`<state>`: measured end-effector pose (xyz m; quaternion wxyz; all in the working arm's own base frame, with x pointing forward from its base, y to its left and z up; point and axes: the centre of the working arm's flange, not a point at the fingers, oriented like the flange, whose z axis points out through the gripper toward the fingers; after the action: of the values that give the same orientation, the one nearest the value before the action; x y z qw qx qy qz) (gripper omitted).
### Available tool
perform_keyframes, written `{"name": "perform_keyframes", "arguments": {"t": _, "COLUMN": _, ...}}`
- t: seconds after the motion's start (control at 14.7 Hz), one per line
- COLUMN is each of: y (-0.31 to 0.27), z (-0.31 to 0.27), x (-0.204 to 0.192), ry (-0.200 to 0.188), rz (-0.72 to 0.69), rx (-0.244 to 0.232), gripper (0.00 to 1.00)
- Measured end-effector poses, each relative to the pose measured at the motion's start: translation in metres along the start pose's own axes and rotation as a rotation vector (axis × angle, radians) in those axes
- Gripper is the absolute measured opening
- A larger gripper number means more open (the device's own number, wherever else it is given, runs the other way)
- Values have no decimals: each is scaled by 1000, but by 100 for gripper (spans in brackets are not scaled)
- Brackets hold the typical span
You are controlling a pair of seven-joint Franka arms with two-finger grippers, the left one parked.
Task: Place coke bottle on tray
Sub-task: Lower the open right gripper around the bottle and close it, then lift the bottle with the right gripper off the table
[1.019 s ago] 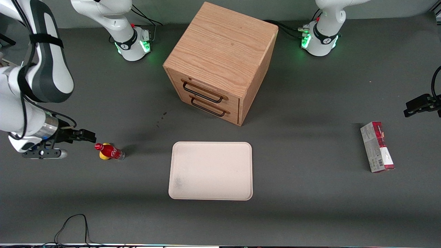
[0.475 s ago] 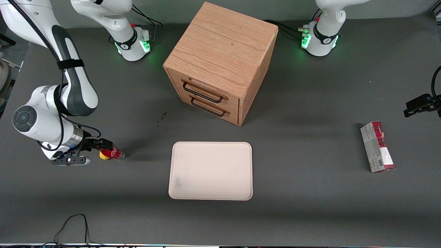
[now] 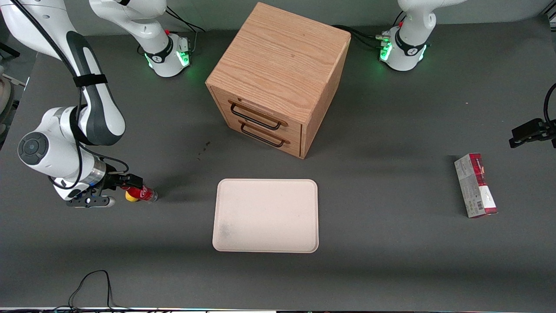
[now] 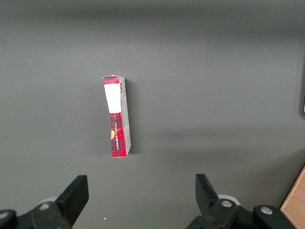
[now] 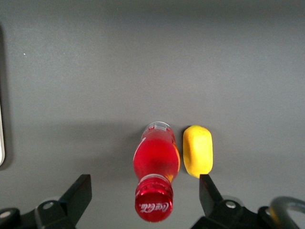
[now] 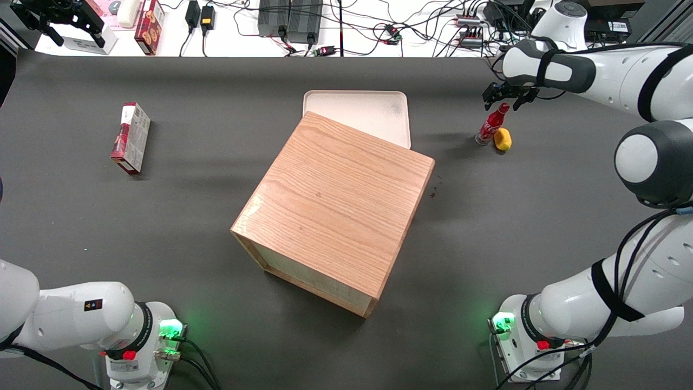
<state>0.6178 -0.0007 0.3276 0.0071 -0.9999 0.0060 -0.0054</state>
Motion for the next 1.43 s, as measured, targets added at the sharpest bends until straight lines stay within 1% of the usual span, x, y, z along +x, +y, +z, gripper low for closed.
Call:
{"name": "perform_keyframes", "arguments": {"t": 0.07, "y": 0, "z": -1, "x": 0, "ry": 1, "rz": 0, "rx": 0, "gripper": 96}}
{"name": "perform_keyframes", "arguments": {"t": 0.14, "y": 0, "z": -1, "x": 0, "ry": 1, "rz": 0, "rx": 0, "gripper": 96}}
{"name": "perform_keyframes", "arguments": {"t": 0.2, "y": 0, "z": -1, "x": 0, "ry": 1, "rz": 0, "rx": 0, "gripper": 92}}
{"name": "perform_keyframes", "arguments": {"t": 0.34, "y": 0, "z": -1, "x": 0, "ry": 1, "rz": -2, "rx": 0, "gripper": 74}}
{"name": "perform_keyframes", "arguments": {"t": 0.41, "y": 0, "z": 0, "x": 0, "ry": 0, "rz": -5, "rx": 0, "gripper": 58}}
{"name": "perform_keyframes", "arguments": {"t": 0.54, "y": 1, "z": 0, "x": 0, "ry": 0, "rz": -11, "rx": 0, "gripper": 37}}
{"name": "perform_keyframes", "arguments": {"t": 0.61, "y": 1, "z": 0, "x": 0, "ry": -1, "rz": -11, "rx": 0, "gripper": 31}}
{"name": "perform_keyframes", "arguments": {"t": 1.02, "y": 1, "z": -3, "x": 2, "ry": 5, "rz": -13, "rx": 0, "gripper": 31}}
{"name": "perform_keyframes", "arguments": {"t": 1.09, "y": 1, "z": -9, "x": 4, "ry": -1, "rz": -13, "rx": 0, "gripper": 31}}
{"name": "perform_keyframes", "arguments": {"t": 1.22, "y": 1, "z": -33, "x": 11, "ry": -29, "rz": -15, "rx": 1, "gripper": 31}}
{"name": "perform_keyframes", "arguments": {"t": 1.43, "y": 0, "z": -92, "x": 21, "ry": -60, "rz": -18, "rx": 3, "gripper": 31}}
